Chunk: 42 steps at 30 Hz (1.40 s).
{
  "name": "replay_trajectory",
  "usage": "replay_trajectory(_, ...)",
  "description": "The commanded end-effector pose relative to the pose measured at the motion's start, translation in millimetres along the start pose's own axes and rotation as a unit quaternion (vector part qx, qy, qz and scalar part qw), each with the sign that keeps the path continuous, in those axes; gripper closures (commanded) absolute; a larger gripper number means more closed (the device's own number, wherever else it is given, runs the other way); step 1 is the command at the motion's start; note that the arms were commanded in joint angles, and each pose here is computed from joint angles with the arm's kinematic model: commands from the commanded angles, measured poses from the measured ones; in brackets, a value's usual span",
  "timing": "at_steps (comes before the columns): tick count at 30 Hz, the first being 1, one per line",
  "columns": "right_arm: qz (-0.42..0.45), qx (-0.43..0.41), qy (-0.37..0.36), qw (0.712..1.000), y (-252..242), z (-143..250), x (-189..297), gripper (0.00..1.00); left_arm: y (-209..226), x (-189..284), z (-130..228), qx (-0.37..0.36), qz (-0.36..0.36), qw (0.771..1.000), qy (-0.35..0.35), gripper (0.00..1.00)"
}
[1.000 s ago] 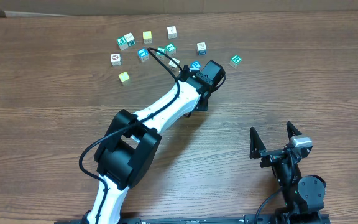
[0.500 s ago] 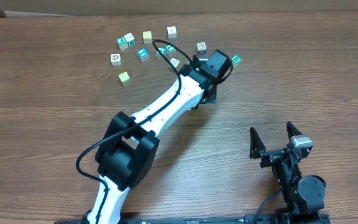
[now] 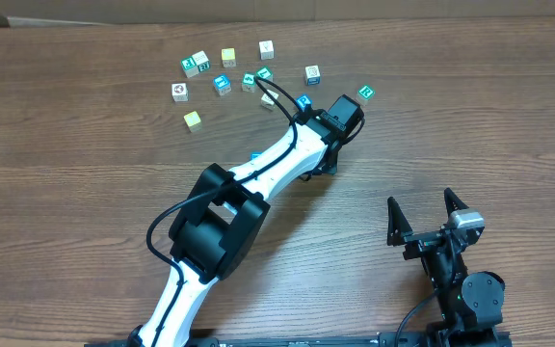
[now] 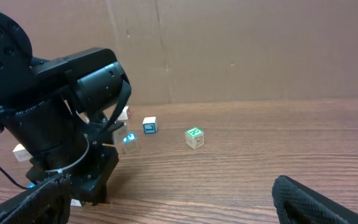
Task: Form a horizontal line
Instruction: 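Carry the pineapple block rightward beside the first placed block, then lower the pineapple block next to the bee block and open left gripper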
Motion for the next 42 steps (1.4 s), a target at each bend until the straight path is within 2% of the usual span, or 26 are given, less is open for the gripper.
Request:
replay_trajectory(1, 0.004, -0.002, 0.001, 1.000, 0, 3, 0, 0.00, 5, -8, -5, 0.003, -0.013, 1.000, -0.003, 0.96)
replay_trajectory(26, 0.004, -0.002, 0.001, 1.000, 0, 3, 0, 0.00, 26, -11, -16, 0.071, -0.038, 0.997, 0.001, 0.96)
replay_trajectory(42, 0.004, -0.002, 0.001, 1.000, 0, 3, 0, 0.00, 43, -12, -20, 0.070, -0.067, 0.995, 0.005, 0.96)
Point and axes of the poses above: each gripper's point midway between its finger pads, its own x axis back along the fingers, its own y axis along the line the jaws close on, z = x × y, the point moved 5 cm from there along x, back along the fingers, and after that the axes turned 15 degrees about x, right-handed, at the moved point
